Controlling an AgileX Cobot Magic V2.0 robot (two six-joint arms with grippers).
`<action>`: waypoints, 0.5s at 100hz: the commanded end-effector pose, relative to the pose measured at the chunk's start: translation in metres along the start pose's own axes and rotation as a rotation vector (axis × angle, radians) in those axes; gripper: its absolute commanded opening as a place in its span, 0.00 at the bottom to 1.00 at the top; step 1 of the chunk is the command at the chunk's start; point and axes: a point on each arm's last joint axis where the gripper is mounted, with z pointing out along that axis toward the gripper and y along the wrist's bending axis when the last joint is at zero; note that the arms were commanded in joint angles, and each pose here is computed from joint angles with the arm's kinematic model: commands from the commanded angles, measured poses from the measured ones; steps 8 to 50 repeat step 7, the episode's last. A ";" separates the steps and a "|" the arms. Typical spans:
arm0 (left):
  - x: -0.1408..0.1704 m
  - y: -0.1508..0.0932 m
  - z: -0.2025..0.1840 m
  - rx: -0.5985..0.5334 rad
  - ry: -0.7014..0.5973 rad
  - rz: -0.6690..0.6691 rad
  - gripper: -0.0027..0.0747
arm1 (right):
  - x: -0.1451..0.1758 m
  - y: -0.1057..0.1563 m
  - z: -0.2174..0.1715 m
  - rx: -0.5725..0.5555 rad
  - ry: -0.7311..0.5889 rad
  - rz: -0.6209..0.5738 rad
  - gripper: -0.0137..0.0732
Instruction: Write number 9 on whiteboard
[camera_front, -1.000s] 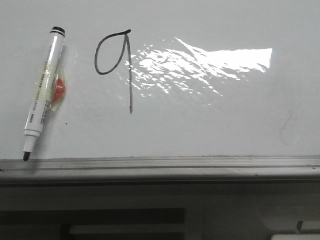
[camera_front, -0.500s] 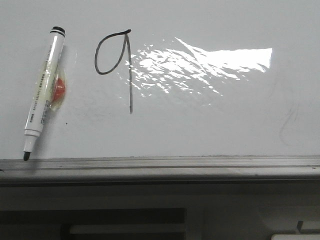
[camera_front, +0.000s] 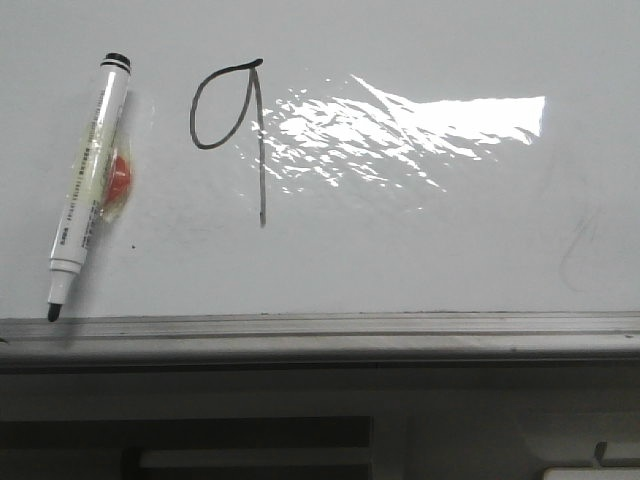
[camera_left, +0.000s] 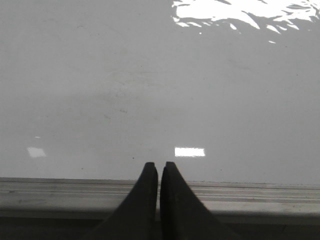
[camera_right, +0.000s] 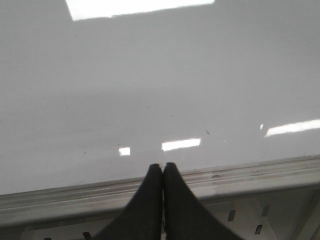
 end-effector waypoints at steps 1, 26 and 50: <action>0.002 0.000 0.000 -0.002 -0.048 -0.012 0.01 | 0.007 0.000 0.002 0.006 0.003 -0.013 0.08; 0.002 0.000 0.000 -0.002 -0.048 -0.012 0.01 | 0.007 0.000 0.002 0.006 0.003 -0.013 0.08; 0.002 0.000 0.000 -0.002 -0.048 -0.012 0.01 | 0.007 0.000 0.002 0.006 0.003 -0.013 0.08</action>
